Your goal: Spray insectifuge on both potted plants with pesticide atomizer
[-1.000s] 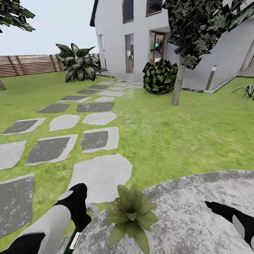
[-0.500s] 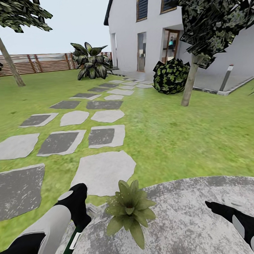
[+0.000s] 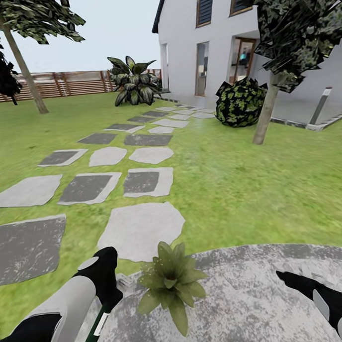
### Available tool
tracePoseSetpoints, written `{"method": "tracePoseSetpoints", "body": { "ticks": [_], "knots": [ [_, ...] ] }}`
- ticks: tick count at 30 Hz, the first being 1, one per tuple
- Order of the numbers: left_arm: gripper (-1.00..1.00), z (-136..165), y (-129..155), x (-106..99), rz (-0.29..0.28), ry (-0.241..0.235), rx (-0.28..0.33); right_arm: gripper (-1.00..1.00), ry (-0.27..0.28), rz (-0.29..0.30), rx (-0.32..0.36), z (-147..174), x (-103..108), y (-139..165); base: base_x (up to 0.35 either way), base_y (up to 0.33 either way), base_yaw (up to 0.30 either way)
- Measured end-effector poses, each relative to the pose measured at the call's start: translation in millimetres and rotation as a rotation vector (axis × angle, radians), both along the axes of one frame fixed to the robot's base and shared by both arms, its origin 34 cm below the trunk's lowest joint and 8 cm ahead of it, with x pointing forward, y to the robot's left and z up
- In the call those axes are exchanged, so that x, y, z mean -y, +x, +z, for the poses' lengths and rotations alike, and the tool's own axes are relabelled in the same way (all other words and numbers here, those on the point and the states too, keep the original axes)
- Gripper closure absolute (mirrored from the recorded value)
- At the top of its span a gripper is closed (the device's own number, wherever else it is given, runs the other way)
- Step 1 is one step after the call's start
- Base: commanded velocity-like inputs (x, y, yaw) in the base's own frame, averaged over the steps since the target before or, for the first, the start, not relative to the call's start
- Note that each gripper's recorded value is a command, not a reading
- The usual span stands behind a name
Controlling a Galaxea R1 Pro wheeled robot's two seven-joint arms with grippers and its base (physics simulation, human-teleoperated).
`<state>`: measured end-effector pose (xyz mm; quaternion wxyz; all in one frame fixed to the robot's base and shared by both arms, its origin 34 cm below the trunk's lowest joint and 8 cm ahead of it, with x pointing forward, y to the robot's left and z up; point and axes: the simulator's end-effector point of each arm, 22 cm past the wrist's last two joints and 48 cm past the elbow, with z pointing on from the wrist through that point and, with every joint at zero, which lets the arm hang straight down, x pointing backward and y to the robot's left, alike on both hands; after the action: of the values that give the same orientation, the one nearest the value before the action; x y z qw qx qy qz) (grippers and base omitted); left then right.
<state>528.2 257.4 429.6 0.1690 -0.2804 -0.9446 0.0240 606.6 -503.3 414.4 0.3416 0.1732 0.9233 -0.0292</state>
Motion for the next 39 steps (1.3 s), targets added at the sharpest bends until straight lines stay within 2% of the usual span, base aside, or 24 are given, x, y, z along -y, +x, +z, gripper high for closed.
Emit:
{"method": "tracePoseSetpoints", "body": {
  "ticks": [6,12,20,29,39],
  "knots": [
    [1.0,0.0,0.0,-0.7,0.0,0.002,0.0,-1.0,0.0,0.001,0.0,-0.2,-0.4,0.0,0.0,-0.25,0.247],
    [1.0,0.0,-0.2,-0.4,0.0,0.002,-0.001,-1.0,0.0,0.001,-0.001,-0.4,-0.5,-0.2,0.0,-0.044,0.227],
    [1.0,-0.1,-0.2,-1.0,0.0,0.002,-0.001,-1.0,0.001,0.001,-0.002,-0.6,-0.5,-0.5,0.0,-0.028,0.018],
    [1.0,-0.1,-0.1,-0.7,-0.002,0.003,0.0,-1.0,0.0,0.002,-0.002,-0.5,-0.5,-0.3,0.0,-0.279,0.112],
    [1.0,-0.1,-0.4,-1.5,-0.001,0.007,-0.001,-1.0,0.002,0.002,-0.002,-0.7,-1.1,-0.4,0.0,-0.026,0.072]
  ]
}}
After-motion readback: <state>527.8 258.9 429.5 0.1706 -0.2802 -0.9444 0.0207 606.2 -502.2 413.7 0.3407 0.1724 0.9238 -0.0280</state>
